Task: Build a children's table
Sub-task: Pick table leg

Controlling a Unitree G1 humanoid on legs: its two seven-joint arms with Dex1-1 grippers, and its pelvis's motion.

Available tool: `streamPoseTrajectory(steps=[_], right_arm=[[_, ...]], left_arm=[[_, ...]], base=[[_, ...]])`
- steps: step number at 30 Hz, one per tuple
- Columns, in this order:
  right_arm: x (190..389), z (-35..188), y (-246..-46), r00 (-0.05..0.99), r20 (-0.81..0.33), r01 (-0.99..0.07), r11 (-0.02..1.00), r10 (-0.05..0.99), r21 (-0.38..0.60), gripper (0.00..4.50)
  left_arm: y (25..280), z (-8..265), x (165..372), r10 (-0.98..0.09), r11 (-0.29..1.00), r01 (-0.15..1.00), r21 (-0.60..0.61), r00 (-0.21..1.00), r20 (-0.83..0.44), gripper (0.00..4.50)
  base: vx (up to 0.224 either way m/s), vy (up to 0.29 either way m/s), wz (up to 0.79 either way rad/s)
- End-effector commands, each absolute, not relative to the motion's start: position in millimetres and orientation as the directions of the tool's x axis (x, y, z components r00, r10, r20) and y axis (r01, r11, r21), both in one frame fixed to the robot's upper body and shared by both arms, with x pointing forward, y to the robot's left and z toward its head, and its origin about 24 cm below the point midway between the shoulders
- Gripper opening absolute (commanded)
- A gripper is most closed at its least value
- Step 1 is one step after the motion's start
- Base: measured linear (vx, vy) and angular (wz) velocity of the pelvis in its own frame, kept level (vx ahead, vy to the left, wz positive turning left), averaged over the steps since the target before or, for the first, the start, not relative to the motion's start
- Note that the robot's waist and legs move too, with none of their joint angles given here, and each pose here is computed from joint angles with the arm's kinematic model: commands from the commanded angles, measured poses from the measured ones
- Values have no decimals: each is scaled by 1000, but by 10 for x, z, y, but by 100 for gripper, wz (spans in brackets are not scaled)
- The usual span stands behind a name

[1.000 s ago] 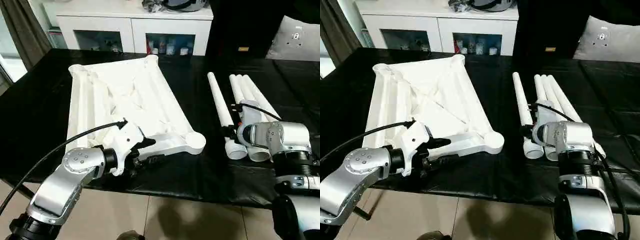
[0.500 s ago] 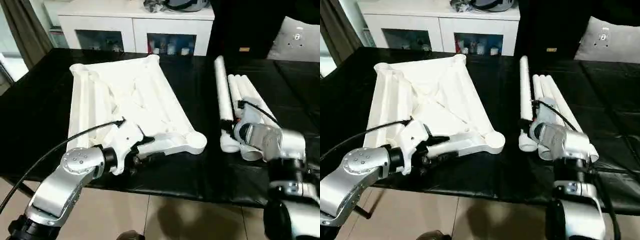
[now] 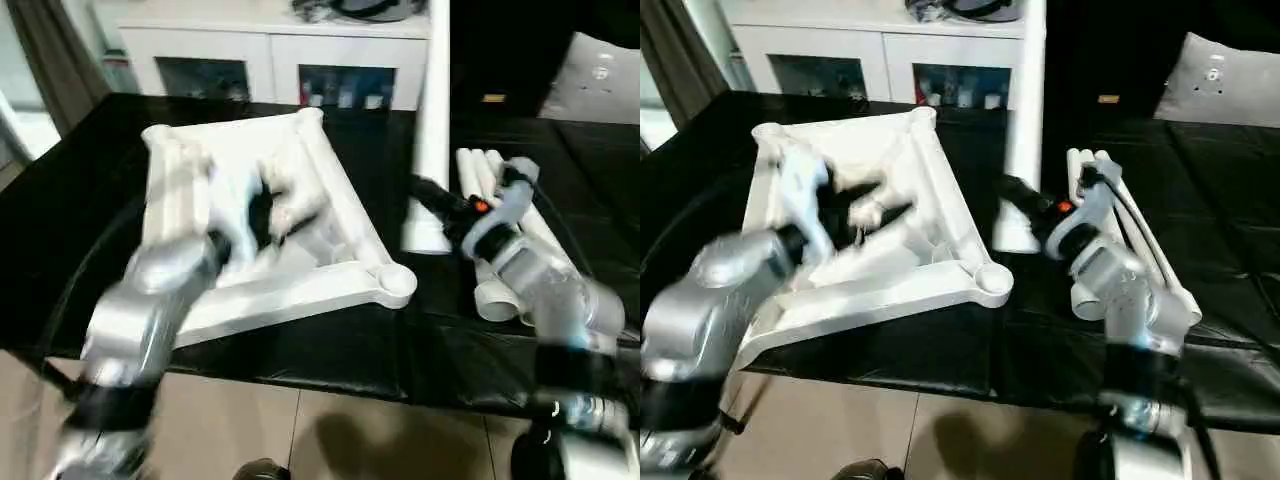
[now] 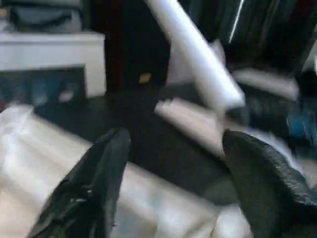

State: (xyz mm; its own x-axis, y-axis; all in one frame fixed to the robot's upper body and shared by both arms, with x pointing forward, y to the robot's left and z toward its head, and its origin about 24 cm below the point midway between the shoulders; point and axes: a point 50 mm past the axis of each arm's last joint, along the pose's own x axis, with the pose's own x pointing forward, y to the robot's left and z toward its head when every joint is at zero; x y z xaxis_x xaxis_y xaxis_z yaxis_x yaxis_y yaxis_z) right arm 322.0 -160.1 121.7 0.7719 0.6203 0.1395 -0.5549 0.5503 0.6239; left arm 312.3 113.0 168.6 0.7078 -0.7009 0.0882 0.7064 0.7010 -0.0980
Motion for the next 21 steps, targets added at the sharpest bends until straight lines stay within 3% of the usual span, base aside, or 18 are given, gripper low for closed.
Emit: streamPoseTrajectory(steps=[1, 5, 10, 15, 17, 18, 21], right_arm=[[3143, 1366, -1540, 685, 251, -665, 446, 684, 599, 190], [3068, 1401, -1468, 608, 295, -728, 370, 737, 577, 189], [3033, 1402, -1434, 577, 305, -749, 342, 758, 567, 189], [2986, 1377, -1407, 553, 293, -762, 332, 780, 556, 189], [2962, 1361, -1381, 545, 267, -775, 355, 795, 523, 189], [2950, 1329, -1323, 546, 192, -794, 431, 815, 428, 189], [2932, 1312, -1249, 544, 149, -812, 472, 826, 344, 189]], left_arm=[[1068, 1721, 3176, -706, 673, 711, -204, 700, 110, 369], [890, 1847, 3239, -719, 602, 733, -316, 670, 185, 407], [684, 1911, 3253, -742, 534, 762, -367, 630, 228, 445], [602, 1928, 3243, -749, 490, 769, -410, 612, 254, 450], [585, 1931, 3244, -746, 490, 769, -410, 614, 259, 450], [585, 1937, 3264, -726, 514, 756, -405, 635, 263, 434], [585, 1955, 3280, -703, 553, 748, -368, 656, 277, 413]], base=[[0, 0, 0], [0, 0, 0], [0, 0, 0], [0, 0, 0], [0, 0, 0], [0, 0, 0], [0, 0, 0]])
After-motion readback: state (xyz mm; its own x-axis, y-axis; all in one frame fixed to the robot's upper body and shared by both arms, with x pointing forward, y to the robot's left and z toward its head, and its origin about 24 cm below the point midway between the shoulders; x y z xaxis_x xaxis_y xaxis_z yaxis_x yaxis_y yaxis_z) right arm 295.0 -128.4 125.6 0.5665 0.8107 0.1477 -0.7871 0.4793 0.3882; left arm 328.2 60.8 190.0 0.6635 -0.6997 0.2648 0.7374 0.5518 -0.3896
